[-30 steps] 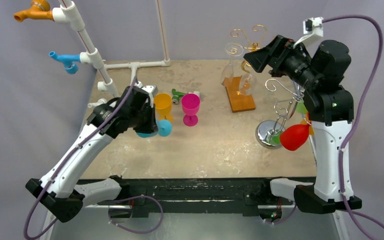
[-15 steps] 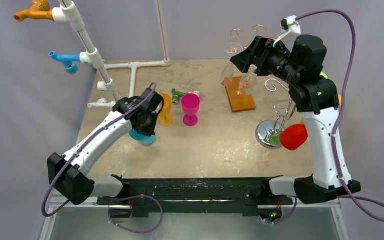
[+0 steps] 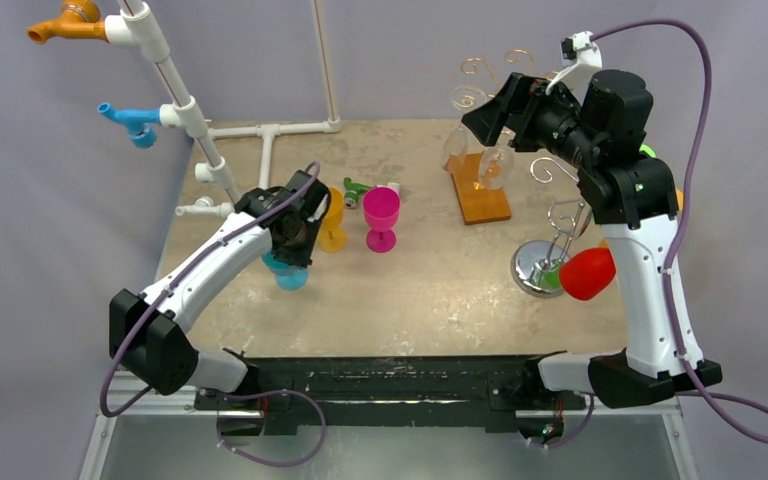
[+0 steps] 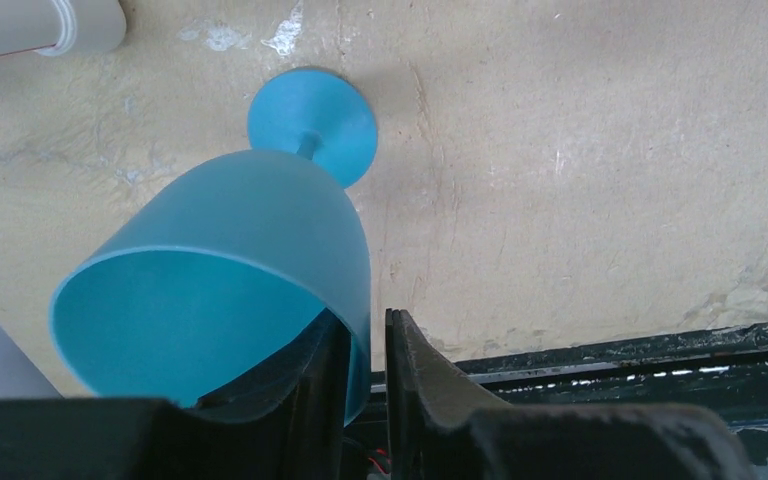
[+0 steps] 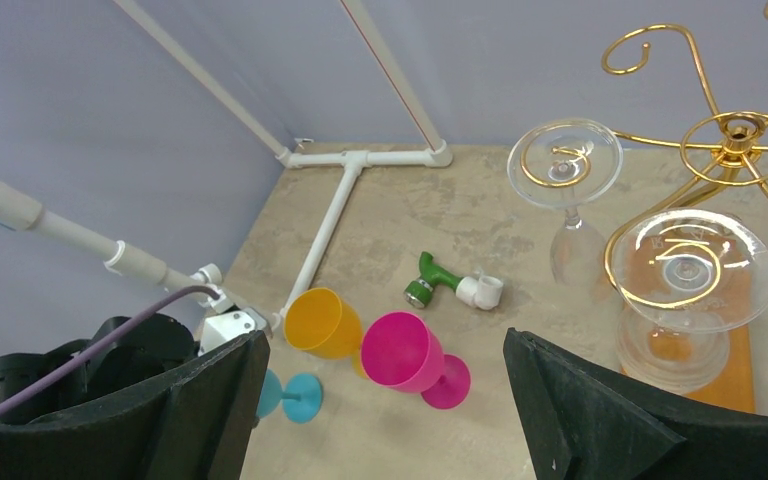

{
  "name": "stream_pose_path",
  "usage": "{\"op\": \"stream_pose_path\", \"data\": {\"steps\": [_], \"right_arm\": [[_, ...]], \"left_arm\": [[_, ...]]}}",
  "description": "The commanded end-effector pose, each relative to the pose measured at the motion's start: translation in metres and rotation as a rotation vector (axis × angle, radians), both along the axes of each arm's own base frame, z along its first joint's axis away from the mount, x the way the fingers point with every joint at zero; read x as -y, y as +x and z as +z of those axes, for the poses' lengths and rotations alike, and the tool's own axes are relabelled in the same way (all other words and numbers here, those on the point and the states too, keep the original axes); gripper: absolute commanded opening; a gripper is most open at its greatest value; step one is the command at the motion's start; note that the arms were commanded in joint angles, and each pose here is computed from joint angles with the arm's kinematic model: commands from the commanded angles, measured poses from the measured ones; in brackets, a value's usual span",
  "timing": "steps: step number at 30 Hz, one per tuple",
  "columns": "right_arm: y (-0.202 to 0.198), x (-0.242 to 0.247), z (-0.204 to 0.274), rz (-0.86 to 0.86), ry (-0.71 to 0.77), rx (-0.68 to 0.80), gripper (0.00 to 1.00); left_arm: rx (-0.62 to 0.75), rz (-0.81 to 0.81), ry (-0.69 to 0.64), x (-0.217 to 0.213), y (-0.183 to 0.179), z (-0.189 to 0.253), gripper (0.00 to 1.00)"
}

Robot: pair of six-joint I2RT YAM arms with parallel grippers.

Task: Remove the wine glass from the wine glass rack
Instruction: Place the wine glass at the center of the board.

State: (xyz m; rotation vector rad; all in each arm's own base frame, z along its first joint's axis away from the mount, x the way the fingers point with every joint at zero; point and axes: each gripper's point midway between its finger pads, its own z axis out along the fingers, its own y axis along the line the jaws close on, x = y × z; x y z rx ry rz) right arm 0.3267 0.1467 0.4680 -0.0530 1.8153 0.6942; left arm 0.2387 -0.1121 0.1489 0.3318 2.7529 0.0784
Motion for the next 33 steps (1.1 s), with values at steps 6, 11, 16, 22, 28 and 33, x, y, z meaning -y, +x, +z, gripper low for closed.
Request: {"op": "stream_pose_path", "data": {"steps": [6, 11, 16, 22, 28, 33], "right_arm": [[-0.005, 0.004, 0.007, -0.009, -0.015, 0.029, 0.99], [-0.004, 0.005, 0.004, -0.019, -0.019, 0.020, 0.99], [-0.003, 0.009, 0.000, -0.043, -0.029, 0.005, 0.99], [-0.005, 0.020, 0.002, -0.102, -0.032, 0.007, 0.99], [-0.012, 0.046, 0.004, -0.237, -0.052, 0.015, 0.99], [-0.025, 0.076, 0.004, -0.378, -0.086, 0.018, 0.99]], "left_arm": [[0.098, 0.011, 0.017, -0.003, 0.024, 0.021, 0.40], [0.166, 0.027, 0.018, -0.004, 0.036, 0.038, 0.49], [0.226, 0.030, 0.012, -0.002, 0.047, 0.053, 0.59], [0.301, 0.004, -0.061, 0.010, 0.057, 0.083, 0.66], [0.383, -0.071, -0.193, 0.033, 0.059, 0.122, 0.74], [0.433, -0.160, -0.317, 0.066, 0.054, 0.140, 0.80]]}}
